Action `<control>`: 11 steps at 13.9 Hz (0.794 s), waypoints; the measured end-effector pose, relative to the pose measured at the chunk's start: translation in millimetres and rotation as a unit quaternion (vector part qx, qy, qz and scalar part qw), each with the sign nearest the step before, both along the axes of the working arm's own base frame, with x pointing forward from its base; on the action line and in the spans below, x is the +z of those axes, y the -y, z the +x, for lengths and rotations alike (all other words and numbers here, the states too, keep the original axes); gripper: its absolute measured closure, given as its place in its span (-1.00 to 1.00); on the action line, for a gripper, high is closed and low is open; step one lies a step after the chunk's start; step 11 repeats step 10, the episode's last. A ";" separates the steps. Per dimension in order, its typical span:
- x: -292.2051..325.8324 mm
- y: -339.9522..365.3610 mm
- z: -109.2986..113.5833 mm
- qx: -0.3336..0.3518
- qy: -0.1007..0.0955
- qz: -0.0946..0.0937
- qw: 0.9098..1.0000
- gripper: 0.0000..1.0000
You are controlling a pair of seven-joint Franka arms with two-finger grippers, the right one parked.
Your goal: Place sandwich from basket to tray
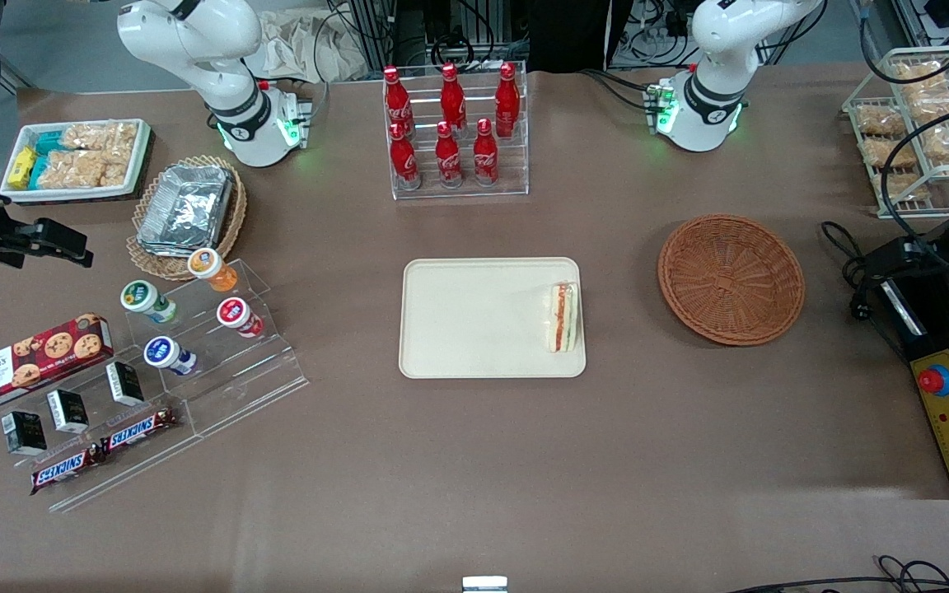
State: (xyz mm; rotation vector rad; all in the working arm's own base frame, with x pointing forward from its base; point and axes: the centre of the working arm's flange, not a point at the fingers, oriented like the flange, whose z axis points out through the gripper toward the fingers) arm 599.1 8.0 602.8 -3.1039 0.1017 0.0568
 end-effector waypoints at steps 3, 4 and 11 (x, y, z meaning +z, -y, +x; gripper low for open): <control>0.1 1.3 0.0 -0.001 0.000 0.000 1.000 -1.00; 0.1 1.4 0.0 -0.001 0.000 0.000 1.000 -1.00; 0.3 6.6 -0.1 -0.006 0.000 -0.001 1.000 -1.00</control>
